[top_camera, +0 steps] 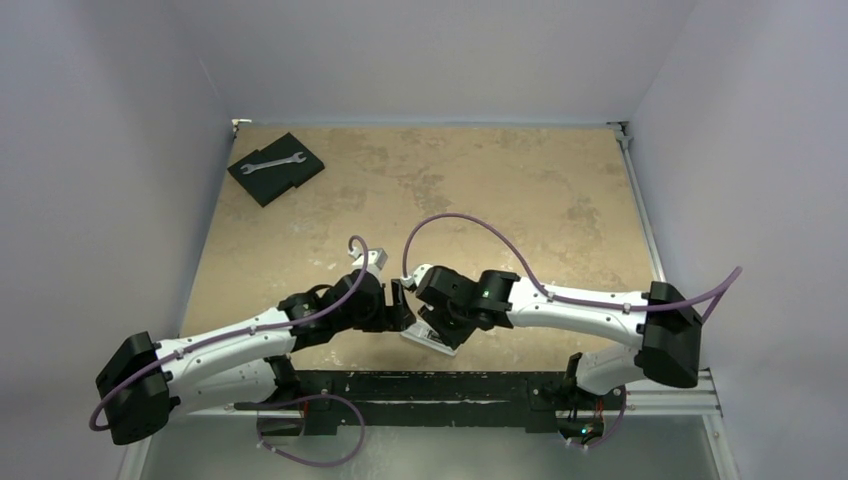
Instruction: Load the batteries into the remote control
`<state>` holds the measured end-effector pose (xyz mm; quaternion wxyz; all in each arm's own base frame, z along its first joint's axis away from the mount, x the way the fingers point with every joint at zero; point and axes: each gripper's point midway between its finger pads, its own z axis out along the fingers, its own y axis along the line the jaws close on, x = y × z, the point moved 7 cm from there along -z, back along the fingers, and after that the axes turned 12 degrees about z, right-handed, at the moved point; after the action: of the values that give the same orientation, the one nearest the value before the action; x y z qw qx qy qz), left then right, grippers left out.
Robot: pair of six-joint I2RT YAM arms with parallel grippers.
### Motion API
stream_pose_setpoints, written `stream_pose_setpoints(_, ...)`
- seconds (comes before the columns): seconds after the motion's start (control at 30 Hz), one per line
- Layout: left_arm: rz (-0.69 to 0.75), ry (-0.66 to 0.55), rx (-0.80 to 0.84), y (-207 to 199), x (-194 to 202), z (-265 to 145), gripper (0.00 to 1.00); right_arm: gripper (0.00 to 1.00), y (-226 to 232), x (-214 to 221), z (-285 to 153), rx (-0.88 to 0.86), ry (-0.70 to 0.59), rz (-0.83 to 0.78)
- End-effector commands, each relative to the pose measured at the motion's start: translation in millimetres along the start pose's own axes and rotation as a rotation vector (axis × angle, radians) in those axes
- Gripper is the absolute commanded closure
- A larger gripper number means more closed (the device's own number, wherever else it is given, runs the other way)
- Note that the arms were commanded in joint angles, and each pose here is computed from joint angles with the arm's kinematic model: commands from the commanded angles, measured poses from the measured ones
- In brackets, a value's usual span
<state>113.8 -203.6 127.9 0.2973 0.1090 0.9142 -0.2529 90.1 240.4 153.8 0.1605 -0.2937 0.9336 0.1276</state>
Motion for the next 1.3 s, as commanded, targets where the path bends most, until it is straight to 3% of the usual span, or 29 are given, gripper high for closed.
stream_pose_setpoints(0.0, -0.016, -0.04, -0.028, 0.3, -7.3, -5.1, 0.24, 0.84, 5.2, -8.1, -2.3, -0.016, 0.026, -0.082)
stream_pose_setpoints(0.53, -0.149, -0.09, -0.202, 24.1, -4.0, -21.7, 0.28, 0.83, 2.4, -0.1, 16.3, 0.023, 0.156, -0.154)
stream_pose_setpoints(1.27, -0.2, -0.17, -0.208, 29.7, -9.0, -37.1, 0.43, 0.83, 12.2, -13.6, 32.8, 0.01, 0.19, -0.217)
